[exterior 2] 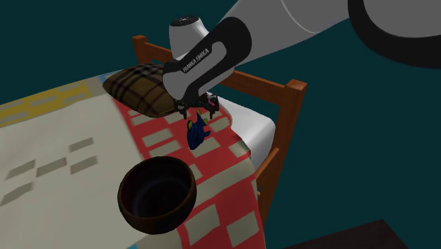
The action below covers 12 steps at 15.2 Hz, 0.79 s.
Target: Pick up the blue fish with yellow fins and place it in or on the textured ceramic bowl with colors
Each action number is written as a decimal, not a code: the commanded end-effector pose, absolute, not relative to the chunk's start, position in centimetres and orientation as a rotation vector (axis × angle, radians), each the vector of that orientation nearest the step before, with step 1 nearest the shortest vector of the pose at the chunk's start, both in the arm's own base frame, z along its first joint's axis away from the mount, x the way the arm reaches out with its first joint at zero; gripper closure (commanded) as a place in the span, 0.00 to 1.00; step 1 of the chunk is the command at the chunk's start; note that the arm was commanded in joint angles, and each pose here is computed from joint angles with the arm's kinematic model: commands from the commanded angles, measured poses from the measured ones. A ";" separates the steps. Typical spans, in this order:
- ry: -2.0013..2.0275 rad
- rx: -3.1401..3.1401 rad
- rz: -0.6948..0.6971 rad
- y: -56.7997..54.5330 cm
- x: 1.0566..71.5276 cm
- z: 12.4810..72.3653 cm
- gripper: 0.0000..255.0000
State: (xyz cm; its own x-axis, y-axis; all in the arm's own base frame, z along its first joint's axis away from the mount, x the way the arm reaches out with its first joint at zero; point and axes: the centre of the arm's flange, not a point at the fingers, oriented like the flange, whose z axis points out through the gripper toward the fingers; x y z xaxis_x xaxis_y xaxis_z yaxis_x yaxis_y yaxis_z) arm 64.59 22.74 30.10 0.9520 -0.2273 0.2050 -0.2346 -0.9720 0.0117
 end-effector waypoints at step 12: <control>-0.363 3.068 0.317 22.8 64.6 30.0 1.00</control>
State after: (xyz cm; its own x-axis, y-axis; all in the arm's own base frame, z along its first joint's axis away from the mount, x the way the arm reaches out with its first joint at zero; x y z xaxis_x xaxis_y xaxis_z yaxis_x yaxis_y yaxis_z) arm 64.63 22.75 30.02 0.9517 -0.2274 0.2064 -0.2347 -0.9720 0.0110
